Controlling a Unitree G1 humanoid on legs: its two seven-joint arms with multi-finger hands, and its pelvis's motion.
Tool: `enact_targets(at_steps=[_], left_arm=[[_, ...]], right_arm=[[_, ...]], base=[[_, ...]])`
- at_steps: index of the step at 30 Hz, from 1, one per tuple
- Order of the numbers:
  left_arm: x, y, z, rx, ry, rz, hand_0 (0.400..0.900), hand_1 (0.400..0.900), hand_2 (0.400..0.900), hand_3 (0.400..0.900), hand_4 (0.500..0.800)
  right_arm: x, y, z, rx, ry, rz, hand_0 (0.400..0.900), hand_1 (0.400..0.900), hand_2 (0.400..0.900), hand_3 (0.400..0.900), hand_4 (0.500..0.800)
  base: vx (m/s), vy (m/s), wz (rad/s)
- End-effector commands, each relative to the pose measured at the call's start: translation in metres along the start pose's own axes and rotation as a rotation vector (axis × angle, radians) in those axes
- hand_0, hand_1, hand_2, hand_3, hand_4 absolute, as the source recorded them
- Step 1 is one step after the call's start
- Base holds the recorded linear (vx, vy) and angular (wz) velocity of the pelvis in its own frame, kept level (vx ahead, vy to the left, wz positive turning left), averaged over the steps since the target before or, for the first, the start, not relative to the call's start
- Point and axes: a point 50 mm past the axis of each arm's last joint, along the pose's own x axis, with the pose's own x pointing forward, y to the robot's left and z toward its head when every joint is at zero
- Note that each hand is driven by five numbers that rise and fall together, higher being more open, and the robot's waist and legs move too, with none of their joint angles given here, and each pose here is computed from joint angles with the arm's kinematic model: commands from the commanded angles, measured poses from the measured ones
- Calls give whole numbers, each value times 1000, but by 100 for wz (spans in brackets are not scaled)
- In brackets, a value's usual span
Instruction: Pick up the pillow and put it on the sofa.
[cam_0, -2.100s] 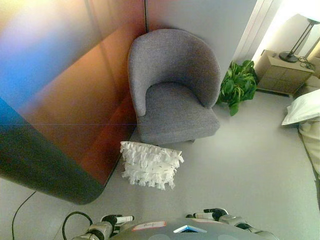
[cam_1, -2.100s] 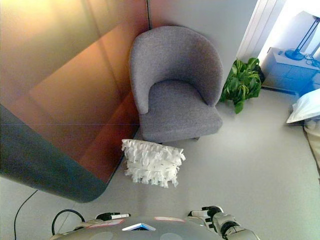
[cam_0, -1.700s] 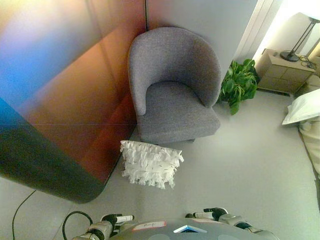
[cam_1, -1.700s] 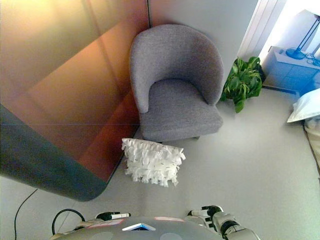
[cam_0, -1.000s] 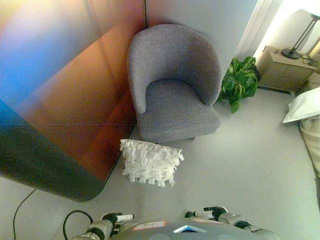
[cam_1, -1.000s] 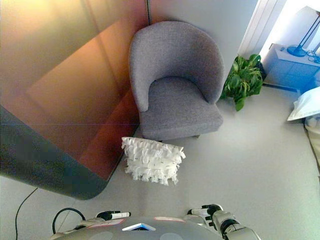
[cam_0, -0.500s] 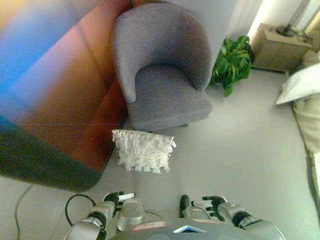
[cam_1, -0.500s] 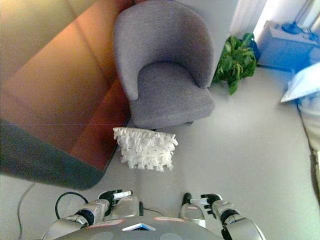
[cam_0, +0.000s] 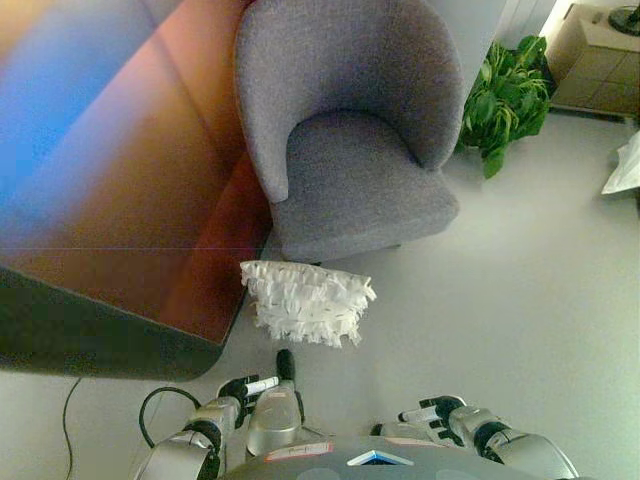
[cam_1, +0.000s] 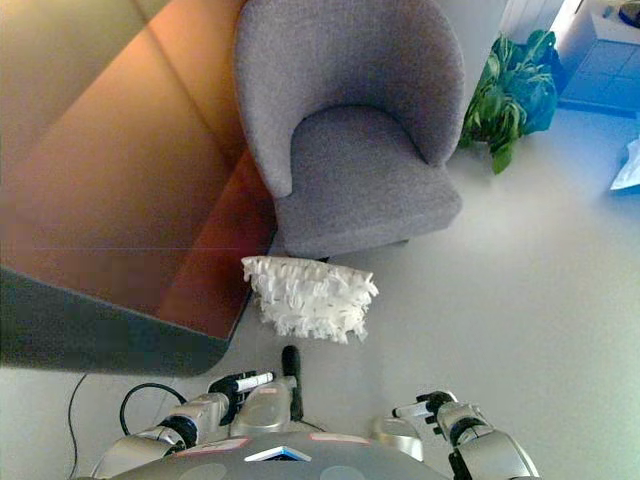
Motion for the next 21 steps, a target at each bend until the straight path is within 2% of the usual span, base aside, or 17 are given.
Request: enact_targets(at_steps=[1, 6, 8, 11, 14, 16, 21], left_arm=[[-3, 14, -51, 88, 202, 37, 900, 900, 900, 900, 800], [-3, 20, -36, 140, 205, 66, 900, 900, 900, 900, 800], [-2, 19, -24, 148, 190, 81, 900, 900, 900, 900, 800], [-1, 13, 2, 161, 129, 93, 900, 900, 900, 900, 800], [-2, 10, 30, 158, 32, 95, 900, 900, 900, 900, 800], [-2, 5, 33, 153, 9, 88, 900, 900, 900, 900, 800], [-3, 8, 38, 175, -15, 99, 900, 900, 900, 900, 800]], right_arm=[[1, 0, -21, 10, 34, -27, 900, 900, 900, 900, 800], [0, -3, -3, -71, -91, -86, 900, 900, 900, 900, 800], [-2, -7, 9, -126, -134, -119, 900, 900, 900, 900, 800], [-8, -20, 44, -202, -217, -242, 900, 900, 900, 900, 800], [-25, -37, 99, -245, -344, -427, 900, 900, 900, 900, 800], [-36, -43, 122, -299, -408, -516, 900, 900, 900, 900, 800], [-49, -57, 143, -353, -502, -603, 900, 900, 900, 900, 800]], base=[[383, 267, 48], [293, 108, 35], [143, -219, 22], [-67, -291, 34], [-231, -281, 30], [-70, -186, 14], [65, -190, 34]])
